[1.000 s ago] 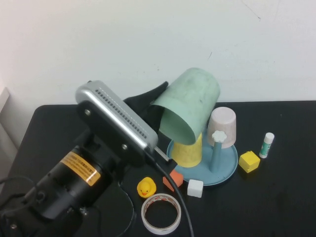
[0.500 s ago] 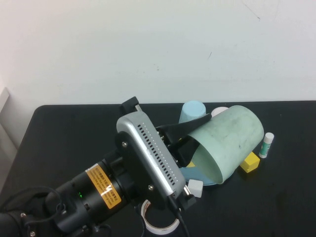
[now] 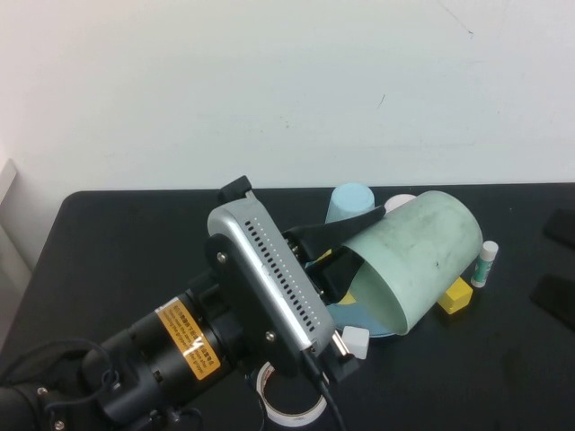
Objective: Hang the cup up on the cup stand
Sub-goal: Adjust the cup with two arms
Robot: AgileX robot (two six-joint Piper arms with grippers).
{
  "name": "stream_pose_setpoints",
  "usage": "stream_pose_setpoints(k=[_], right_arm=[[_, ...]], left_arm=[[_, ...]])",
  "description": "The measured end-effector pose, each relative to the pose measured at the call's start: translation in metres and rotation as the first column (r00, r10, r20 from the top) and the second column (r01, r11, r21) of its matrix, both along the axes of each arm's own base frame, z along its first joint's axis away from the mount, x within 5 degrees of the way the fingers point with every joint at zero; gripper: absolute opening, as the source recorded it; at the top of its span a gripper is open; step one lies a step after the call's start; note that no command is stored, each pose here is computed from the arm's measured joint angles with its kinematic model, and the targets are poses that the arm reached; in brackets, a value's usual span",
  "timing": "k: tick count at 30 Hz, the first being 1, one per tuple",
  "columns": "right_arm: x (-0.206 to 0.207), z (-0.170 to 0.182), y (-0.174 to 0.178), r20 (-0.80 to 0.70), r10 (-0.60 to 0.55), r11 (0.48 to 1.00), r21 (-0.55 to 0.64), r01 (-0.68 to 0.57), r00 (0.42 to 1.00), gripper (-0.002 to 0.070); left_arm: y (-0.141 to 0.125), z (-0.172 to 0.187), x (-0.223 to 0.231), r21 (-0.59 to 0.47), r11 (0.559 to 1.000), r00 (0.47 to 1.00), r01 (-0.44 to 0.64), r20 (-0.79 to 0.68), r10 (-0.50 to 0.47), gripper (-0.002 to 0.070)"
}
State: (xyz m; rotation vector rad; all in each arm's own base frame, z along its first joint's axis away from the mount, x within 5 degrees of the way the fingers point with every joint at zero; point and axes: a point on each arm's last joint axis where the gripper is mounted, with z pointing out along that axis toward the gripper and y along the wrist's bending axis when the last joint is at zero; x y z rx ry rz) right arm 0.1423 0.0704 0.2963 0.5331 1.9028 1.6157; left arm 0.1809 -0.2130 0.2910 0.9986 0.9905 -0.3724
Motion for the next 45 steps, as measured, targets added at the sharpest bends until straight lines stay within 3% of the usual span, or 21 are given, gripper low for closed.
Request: stream_pose_setpoints(k=[15, 45], right_arm=[[0.048, 0.004, 0.022, -0.067, 0.109, 0.993, -0.029, -0.111, 0.992, 0.0657], [0.095, 0.016, 0.089, -0.098, 0.165, 0.980, -0.095, -0.175, 0.981, 0.0650]], left_arm=[[0.001, 0.001, 0.002, -0.019, 1.000, 1.000, -0.019, -0.018, 0.018, 0.0006], [0.008, 0.002, 0.011, -0.109, 0.986, 0.986, -0.127, -0.121, 0.113, 0.0006]])
